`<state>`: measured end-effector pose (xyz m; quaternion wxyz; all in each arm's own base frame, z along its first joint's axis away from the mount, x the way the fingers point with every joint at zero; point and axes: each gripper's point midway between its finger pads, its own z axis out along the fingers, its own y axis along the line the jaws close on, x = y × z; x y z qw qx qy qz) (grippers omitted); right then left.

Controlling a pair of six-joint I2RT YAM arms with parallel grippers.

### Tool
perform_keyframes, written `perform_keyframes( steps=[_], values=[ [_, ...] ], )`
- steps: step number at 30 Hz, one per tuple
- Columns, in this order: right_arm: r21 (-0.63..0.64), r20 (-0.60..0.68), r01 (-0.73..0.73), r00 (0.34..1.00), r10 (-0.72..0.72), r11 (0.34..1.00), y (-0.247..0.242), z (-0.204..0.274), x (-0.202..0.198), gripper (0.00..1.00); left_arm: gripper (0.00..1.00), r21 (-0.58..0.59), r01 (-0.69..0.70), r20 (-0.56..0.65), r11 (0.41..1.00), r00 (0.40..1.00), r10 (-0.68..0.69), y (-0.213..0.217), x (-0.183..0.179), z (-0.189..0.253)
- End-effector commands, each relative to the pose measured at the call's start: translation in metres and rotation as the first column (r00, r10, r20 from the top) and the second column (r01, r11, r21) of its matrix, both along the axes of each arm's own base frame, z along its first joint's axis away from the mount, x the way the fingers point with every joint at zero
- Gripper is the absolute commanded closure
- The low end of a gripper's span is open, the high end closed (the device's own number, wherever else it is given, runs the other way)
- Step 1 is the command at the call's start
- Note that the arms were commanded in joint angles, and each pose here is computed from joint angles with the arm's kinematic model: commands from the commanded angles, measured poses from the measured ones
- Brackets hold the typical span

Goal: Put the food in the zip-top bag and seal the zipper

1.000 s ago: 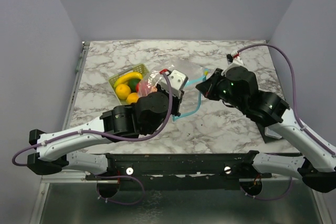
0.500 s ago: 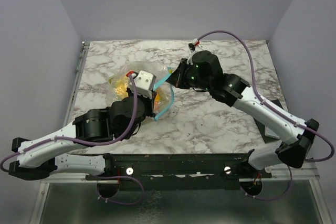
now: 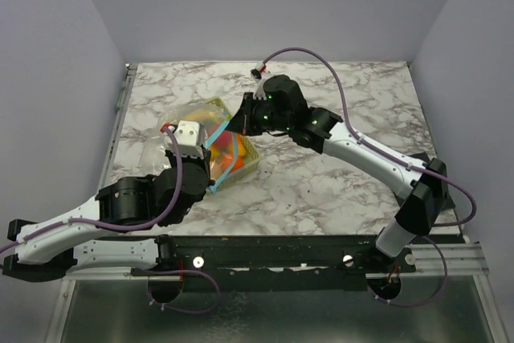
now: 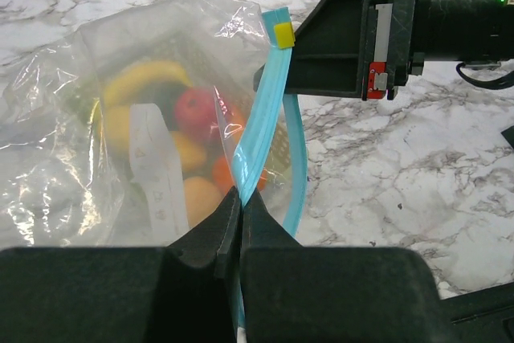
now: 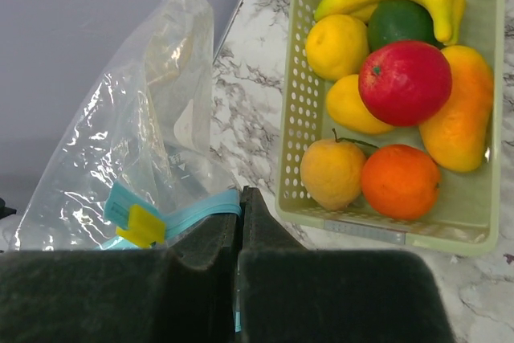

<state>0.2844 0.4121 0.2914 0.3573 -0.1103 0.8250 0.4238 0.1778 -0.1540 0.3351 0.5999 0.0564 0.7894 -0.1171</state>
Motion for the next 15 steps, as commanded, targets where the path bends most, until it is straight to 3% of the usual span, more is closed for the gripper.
perform_keyframes(
  steps=[1,15],
  values=[
    [0.003,0.033,-0.044,0.999,0.044,0.999,0.019,-0.003,0.016,0.99,1.0,-0.054,-0.098,0.006,0.994,0.995,0.098,0.03,0.0,-0.006],
    [-0.048,0.009,-0.09,0.996,0.091,0.995,0.044,-0.037,0.031,0.84,1.0,-0.062,-0.214,0.024,0.975,0.976,0.216,0.063,0.001,-0.026]
  ],
)
